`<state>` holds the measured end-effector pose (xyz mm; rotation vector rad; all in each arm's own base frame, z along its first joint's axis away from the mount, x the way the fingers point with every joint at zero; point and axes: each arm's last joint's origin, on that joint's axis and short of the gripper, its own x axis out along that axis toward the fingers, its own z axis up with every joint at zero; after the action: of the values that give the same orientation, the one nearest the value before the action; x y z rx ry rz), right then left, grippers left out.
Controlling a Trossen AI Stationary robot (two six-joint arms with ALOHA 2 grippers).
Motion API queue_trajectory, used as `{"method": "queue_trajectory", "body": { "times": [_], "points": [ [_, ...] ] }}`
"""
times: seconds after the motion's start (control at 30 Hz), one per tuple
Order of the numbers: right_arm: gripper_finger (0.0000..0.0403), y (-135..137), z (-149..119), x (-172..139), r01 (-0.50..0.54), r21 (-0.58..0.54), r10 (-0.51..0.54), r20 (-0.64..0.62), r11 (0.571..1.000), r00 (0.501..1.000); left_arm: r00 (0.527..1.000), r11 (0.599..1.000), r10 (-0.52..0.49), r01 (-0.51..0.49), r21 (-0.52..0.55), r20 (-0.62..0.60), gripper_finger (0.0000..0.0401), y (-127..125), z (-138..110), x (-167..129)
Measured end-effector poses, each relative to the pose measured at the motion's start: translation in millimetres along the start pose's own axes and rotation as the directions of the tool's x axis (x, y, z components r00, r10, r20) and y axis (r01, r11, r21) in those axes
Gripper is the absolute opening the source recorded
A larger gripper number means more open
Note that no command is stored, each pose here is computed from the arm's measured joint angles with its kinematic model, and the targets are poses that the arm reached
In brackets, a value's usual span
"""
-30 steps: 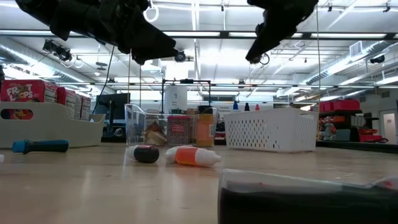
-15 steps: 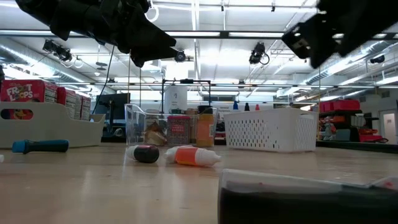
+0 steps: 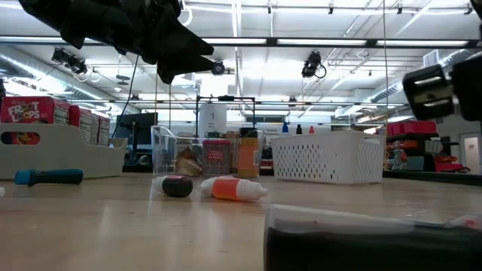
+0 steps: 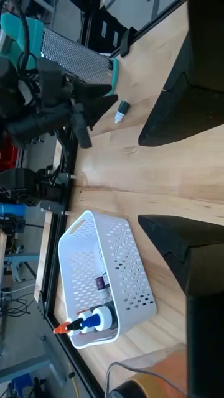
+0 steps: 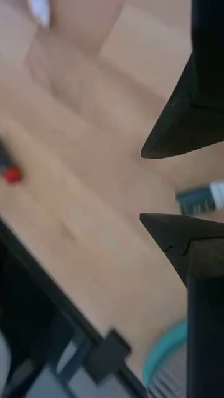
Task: Pick & Place Kitchen Items
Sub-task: Put the right black food coloring bottle into the white bin
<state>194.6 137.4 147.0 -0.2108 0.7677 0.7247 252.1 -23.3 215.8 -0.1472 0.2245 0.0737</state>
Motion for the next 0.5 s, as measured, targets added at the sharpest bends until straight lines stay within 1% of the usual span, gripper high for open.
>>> {"method": "queue_trajectory", "body": {
  "times": [0.1,0.2,0.33,0.43,0.5],
  "points": [
    [0.0162,3.5,-8.6,1.9,-0.030,-0.028,0.031,0.028,0.999,0.999,1.000,1.000,0.000,0.000,0.000,0.000,0.0201,0.1,0.0,0.0],
    [0.0162,5.6,-17.5,2.9,-0.030,-0.049,0.031,0.009,0.998,0.999,1.000,1.000,0.000,0.000,0.000,0.000,0.0201,0.0,0.0,0.0],
    [0.0162,7.6,-26.9,3.7,-0.028,-0.143,0.025,-0.018,0.989,1.000,1.000,1.000,0.000,0.000,-0.002,0.000,0.0201,0.1,0.0,0.0],
    [0.0162,9.2,-29.3,4.1,-0.003,-0.201,-0.002,-0.027,0.980,1.000,1.000,1.000,0.000,0.000,-0.027,0.000,0.0201,0.1,0.0,0.0],
    [0.0162,8.9,-30.0,4.7,0.025,-0.216,-0.033,-0.033,0.976,0.999,1.000,0.999,0.000,0.000,-0.051,0.000,0.0201,0.0,0.0,0.0]
  ]
}}
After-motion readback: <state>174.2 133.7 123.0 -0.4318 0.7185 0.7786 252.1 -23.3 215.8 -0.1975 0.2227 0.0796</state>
